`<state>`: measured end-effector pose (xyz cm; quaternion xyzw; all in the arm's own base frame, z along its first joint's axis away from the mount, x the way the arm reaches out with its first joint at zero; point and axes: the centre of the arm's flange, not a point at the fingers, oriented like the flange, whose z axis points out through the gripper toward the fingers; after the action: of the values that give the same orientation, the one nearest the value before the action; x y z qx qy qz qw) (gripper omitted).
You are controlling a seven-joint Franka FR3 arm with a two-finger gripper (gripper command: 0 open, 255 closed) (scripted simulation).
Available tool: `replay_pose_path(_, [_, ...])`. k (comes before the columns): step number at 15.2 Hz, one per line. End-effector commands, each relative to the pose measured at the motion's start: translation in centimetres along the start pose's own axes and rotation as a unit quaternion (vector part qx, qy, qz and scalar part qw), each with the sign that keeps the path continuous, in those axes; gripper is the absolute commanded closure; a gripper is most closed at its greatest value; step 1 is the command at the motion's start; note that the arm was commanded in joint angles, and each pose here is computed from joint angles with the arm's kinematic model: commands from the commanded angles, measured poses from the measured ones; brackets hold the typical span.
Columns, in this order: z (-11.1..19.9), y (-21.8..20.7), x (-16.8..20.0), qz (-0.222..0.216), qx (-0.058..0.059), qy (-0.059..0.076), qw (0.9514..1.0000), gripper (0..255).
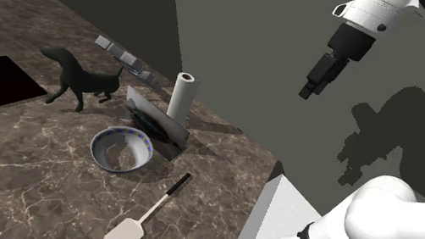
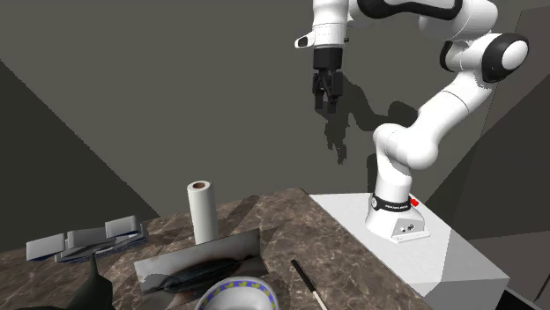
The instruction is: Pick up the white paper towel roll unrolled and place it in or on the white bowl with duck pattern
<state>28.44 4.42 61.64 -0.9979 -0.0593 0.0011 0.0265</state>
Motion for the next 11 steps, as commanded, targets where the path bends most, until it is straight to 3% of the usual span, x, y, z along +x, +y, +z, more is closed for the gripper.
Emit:
replay_pose_path(1, [0.0, 0.0, 0.0, 0.000, 0.000, 0.000, 1.0000, 0])
replay_pose_path(11, [5.9, -0.7, 11.8, -0.022, -0.001, -0.002, 0.9998, 0])
